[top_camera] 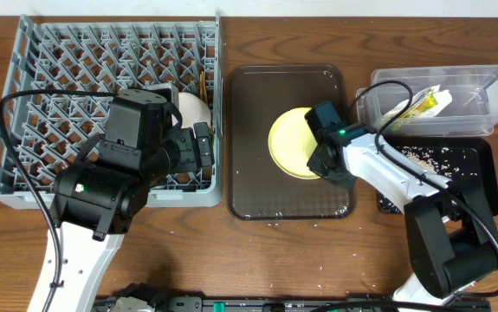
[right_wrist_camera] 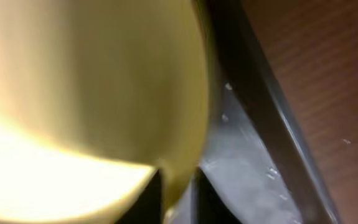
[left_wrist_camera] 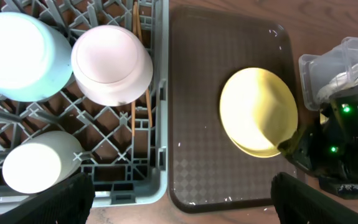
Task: Sort waste into correct bins and load items into the dishwasher
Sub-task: 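Grasp the yellow plate rim with the right gripper and slide it left, then tilt the yellow plate up with the right gripper toward the left gripper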
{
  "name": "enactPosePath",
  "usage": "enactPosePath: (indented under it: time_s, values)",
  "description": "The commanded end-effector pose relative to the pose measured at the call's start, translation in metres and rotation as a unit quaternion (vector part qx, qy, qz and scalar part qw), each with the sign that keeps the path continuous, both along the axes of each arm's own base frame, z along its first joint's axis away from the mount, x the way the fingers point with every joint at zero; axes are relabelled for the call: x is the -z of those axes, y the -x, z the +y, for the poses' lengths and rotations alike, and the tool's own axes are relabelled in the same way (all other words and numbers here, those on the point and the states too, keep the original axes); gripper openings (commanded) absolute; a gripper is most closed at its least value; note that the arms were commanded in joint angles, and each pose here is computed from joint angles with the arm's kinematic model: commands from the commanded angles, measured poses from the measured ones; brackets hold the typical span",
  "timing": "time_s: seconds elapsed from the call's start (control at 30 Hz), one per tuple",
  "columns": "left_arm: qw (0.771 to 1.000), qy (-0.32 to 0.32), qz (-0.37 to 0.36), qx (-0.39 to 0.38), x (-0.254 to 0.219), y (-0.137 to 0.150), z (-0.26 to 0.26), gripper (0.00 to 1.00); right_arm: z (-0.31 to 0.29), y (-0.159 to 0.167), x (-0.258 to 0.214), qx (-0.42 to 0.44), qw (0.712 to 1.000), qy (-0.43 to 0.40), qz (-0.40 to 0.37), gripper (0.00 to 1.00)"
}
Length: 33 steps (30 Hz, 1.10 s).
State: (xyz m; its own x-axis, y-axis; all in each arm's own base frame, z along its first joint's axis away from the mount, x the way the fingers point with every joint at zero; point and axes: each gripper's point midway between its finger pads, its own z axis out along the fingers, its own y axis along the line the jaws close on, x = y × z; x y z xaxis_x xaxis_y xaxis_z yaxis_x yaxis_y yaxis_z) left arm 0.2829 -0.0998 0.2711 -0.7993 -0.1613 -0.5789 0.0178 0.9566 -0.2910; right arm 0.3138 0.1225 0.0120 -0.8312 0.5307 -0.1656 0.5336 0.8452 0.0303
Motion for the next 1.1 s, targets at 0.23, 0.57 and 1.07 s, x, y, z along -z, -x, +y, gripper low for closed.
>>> enactPosePath:
  time_s: [0.23,0.57,1.07]
  values:
    - [1.000,0.001,0.005,-0.006,0.001,0.000,0.002,0.92,-0.010,0.007,0.031,0.018,0.999,0.035,0.026,0.12]
    - [1.000,0.009,0.010,0.002,0.001,0.003,-0.002,0.99,0.036,-0.015,-0.010,-0.228,0.968,-0.106,-0.025,0.01]
    - [0.993,0.096,-0.012,0.072,-0.019,0.001,-0.039,0.98,0.062,-0.010,-0.191,-0.434,0.817,-0.255,-0.282,0.01]
